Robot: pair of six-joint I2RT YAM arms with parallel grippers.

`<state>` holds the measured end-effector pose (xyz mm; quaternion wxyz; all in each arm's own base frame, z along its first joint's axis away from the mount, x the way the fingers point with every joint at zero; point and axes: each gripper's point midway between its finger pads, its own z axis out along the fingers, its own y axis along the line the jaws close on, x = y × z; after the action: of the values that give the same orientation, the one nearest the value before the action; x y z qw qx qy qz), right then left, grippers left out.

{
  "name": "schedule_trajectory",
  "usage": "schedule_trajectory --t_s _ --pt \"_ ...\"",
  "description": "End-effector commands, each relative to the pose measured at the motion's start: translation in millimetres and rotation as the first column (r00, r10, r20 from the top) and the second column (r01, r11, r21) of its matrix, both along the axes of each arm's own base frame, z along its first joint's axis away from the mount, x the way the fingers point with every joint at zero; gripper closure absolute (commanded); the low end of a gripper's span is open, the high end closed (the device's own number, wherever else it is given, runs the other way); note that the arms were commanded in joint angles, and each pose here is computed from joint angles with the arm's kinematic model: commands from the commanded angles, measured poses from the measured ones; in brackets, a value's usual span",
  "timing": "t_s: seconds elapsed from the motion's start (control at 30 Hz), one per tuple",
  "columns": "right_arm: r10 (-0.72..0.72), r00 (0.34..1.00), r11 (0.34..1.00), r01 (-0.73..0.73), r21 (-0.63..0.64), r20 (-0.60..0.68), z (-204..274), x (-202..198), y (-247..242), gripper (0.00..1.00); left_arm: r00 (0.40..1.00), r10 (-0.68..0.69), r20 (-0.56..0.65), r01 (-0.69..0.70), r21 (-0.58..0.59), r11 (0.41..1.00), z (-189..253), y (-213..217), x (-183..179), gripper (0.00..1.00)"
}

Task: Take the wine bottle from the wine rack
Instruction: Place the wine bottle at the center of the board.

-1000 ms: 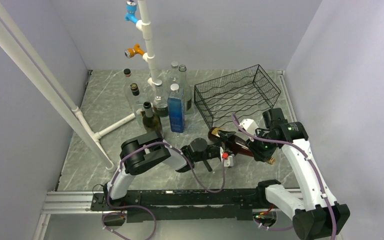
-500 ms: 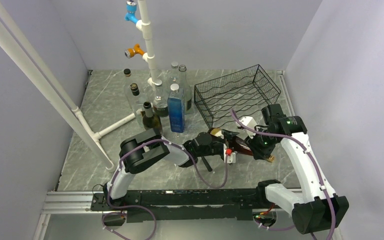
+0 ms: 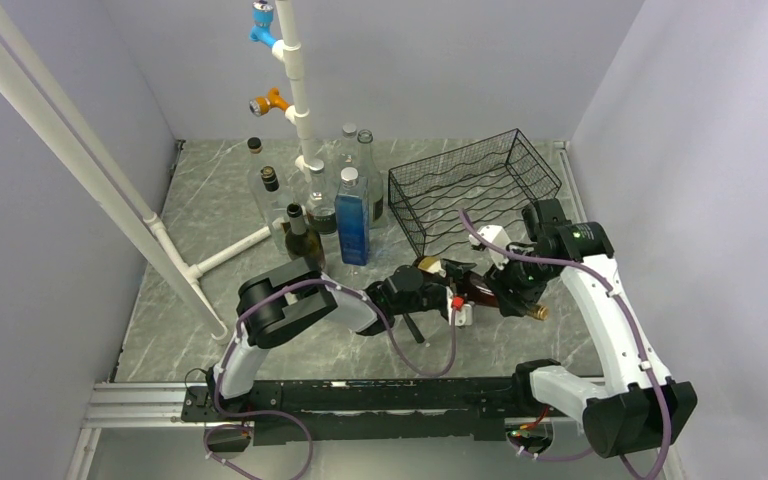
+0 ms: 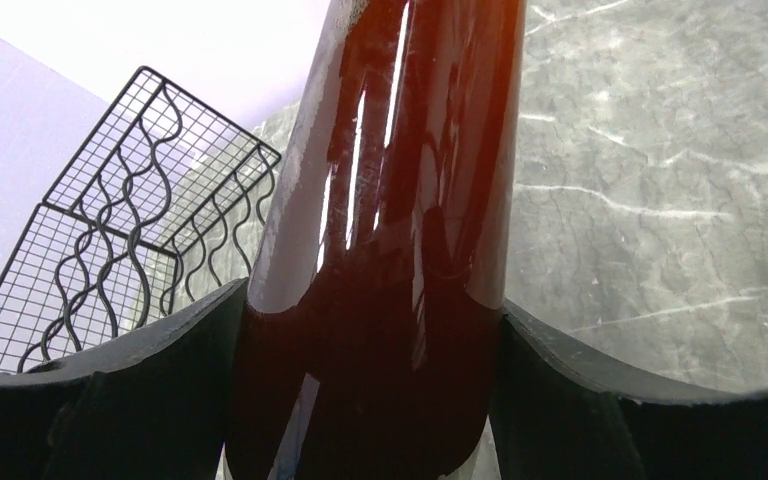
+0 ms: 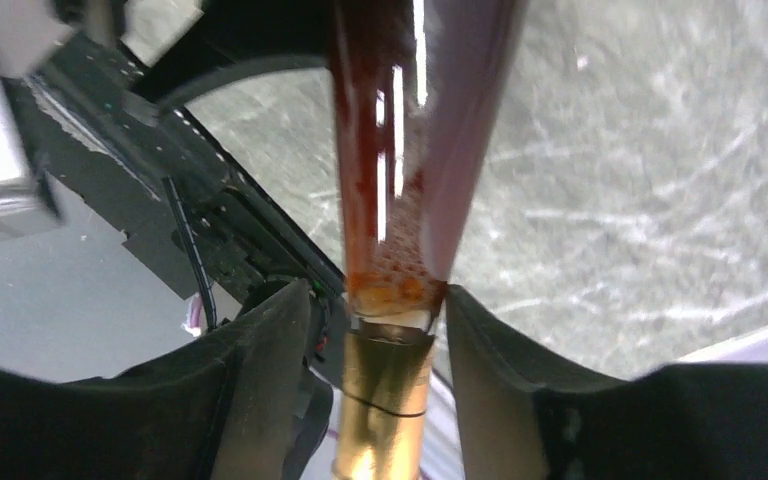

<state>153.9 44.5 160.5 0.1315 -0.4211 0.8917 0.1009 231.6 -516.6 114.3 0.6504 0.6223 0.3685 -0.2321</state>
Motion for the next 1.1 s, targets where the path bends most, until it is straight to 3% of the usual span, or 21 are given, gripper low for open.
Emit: schedule_trajectory --t_s 0.0,0.17,0.47,0.73,1.07 --pt "0.018 0.998 0.988 -0.026 0.151 0.057 22.5 6.2 27.7 0.37 0.999 0.042 -0.025 -0.044 -0.088 0.995 31.2 6.6 2.3 1.0" --pt "-0.024 0.993 0.979 0.0 0.203 0.117 29.7 15.1 35.5 0.16 0.998 0.05 -0.044 -0.055 -0.128 0.99 37.9 11.1 3.4 1.0" --pt "-0.108 0.949 0.929 -0.011 0.37 0.298 74.5 36.4 55.6 0.02 0.993 0.079 -0.092 -0.097 -0.204 0.974 52.3 18.9 10.7 1.0" --pt "-0.29 0.838 0.858 0.012 0.514 0.463 130.0 67.0 55.1 0.01 0.977 0.105 -0.187 -0.157 -0.293 0.943 68.2 30.1 20.1 1.0" --pt "-0.558 0.74 0.715 0.199 0.67 0.376 150.4 89.1 30.2 0.01 0.945 0.089 -0.315 -0.217 -0.4 0.891 80.9 37.9 22.8 1.0"
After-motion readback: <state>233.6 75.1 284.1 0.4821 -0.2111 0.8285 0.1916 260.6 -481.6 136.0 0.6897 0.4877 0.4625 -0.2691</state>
